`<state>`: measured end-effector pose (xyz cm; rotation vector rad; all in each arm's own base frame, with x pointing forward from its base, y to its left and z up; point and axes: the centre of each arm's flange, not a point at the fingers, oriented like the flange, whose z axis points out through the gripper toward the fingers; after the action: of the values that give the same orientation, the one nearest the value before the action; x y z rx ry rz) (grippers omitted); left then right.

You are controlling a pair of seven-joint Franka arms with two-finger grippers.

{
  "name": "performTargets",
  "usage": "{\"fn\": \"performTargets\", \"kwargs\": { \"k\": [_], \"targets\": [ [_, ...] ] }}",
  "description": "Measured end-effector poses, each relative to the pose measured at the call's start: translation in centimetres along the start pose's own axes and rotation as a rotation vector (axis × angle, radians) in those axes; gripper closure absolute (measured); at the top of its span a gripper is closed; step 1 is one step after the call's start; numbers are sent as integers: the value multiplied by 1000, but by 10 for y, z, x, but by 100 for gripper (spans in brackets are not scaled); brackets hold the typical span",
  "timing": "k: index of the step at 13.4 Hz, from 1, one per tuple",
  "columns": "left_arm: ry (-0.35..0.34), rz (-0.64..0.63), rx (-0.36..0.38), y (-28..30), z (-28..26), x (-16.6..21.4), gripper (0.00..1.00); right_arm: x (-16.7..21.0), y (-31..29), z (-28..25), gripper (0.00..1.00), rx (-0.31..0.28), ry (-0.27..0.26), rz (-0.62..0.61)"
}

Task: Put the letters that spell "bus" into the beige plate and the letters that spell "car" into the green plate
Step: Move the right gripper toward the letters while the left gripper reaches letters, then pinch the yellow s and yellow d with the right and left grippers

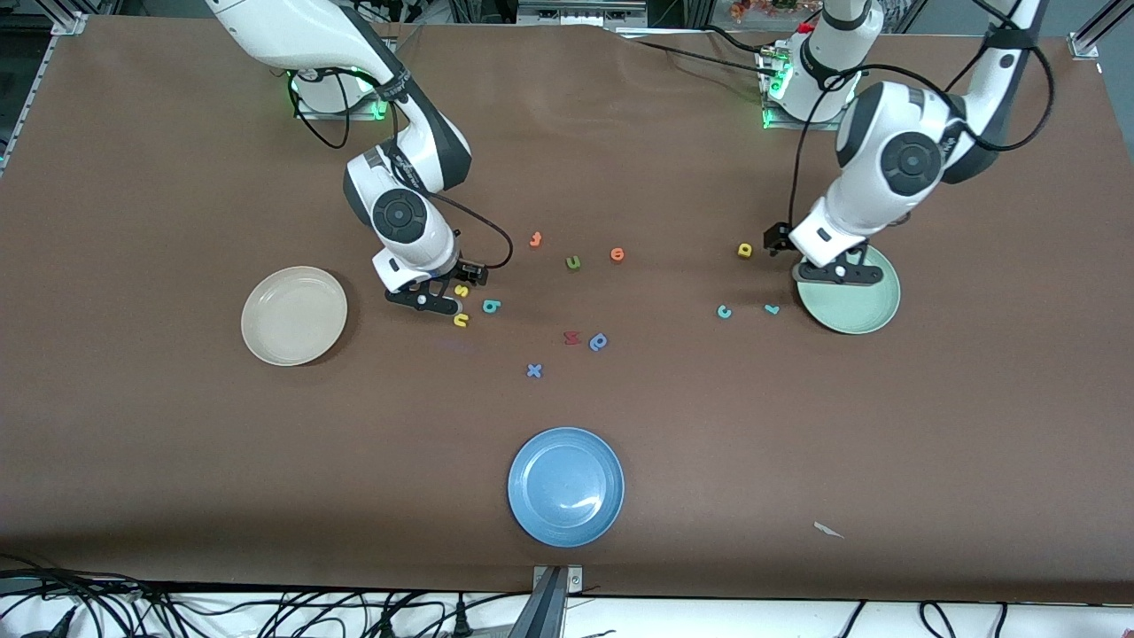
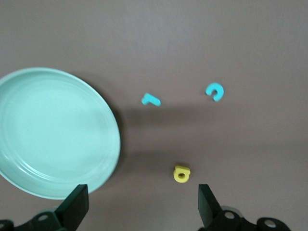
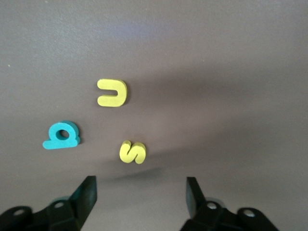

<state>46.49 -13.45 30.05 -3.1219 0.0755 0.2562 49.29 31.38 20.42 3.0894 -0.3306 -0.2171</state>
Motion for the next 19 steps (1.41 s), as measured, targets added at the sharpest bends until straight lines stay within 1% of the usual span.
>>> {"fn": "performTargets", "kwargs": {
  "k": [1,3,6,11,12,13,17,19],
  "targets": [
    [-5,16,5,12,8,-7,0,1,0,0,29,4,5,1],
    [2,32,11,30,28,-23,0,4,-1,5,31,18,16,3],
    [-19,36,17,33,54,-37,0,5,-1,19,31,22,14,5],
    [-89,86,22,52,96,-51,0,6,-2,22,35,33,23,5],
    [-100,97,23,57,103,-53,0,6,-2,22,42,33,24,5],
    [-102,101,19,59,109,-54,0,7,-2,22,46,33,24,5],
    [-93,101,4,59,127,-55,0,10,-2,21,46,42,42,4],
    [-94,101,0,59,134,-57,3,11,-2,21,46,49,48,6]
  ]
}}
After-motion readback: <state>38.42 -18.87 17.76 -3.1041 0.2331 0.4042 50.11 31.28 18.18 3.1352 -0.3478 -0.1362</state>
